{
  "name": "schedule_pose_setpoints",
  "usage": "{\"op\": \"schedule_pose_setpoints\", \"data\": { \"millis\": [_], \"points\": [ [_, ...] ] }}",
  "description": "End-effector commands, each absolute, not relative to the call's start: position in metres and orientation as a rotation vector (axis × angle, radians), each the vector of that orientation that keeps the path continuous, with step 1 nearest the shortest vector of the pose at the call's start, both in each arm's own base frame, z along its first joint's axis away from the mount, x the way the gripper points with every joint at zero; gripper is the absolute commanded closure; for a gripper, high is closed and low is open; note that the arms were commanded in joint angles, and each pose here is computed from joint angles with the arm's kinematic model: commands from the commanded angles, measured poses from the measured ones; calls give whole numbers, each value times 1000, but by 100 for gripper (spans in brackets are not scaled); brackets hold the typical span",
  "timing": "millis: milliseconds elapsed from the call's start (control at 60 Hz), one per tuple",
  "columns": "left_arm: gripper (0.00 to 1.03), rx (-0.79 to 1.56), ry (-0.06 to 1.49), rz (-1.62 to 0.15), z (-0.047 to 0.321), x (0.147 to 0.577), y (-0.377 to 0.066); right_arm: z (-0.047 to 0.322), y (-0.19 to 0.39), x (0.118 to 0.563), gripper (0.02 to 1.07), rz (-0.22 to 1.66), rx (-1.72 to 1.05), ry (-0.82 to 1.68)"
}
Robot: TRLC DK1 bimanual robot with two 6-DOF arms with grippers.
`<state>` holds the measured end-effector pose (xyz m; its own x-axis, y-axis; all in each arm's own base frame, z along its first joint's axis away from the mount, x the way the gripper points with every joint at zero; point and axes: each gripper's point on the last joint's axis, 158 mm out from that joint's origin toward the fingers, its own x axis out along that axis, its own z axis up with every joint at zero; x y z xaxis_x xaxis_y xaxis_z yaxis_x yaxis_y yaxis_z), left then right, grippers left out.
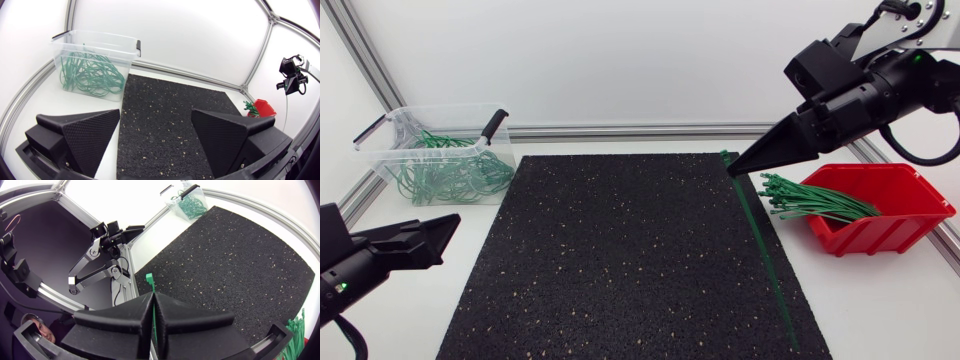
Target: Take a green cable tie from the red box, thread the tail through the head to close it, then place it in the transparent bin on the left.
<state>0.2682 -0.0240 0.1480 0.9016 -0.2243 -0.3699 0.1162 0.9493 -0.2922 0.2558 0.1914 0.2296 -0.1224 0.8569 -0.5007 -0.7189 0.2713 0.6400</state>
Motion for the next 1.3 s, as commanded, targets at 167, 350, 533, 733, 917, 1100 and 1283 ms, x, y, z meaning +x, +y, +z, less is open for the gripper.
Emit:
{"op": "schedule_pose_setpoints", "data": {
  "millis": [167,350,533,733,917,1100,1283],
  "points": [
    [4,-312,558,-307,151,271,-52,231,210,257,101,1388,302,1092],
    [4,-199,631,-405,148,272,-71,226,217,262,101,1397,361,1121],
    [5,-106,675,-481,149,272,-84,223,225,263,101,1422,376,1127],
    [4,-127,700,-580,151,261,-118,207,232,268,101,1366,308,1109],
    [4,-239,657,-612,167,261,-140,182,245,272,101,1236,167,1077],
    [14,-208,651,-611,167,257,-165,173,258,282,101,1116,75,1019],
    [15,-155,634,-600,162,257,-192,176,268,300,101,941,150,1021]
  ]
}}
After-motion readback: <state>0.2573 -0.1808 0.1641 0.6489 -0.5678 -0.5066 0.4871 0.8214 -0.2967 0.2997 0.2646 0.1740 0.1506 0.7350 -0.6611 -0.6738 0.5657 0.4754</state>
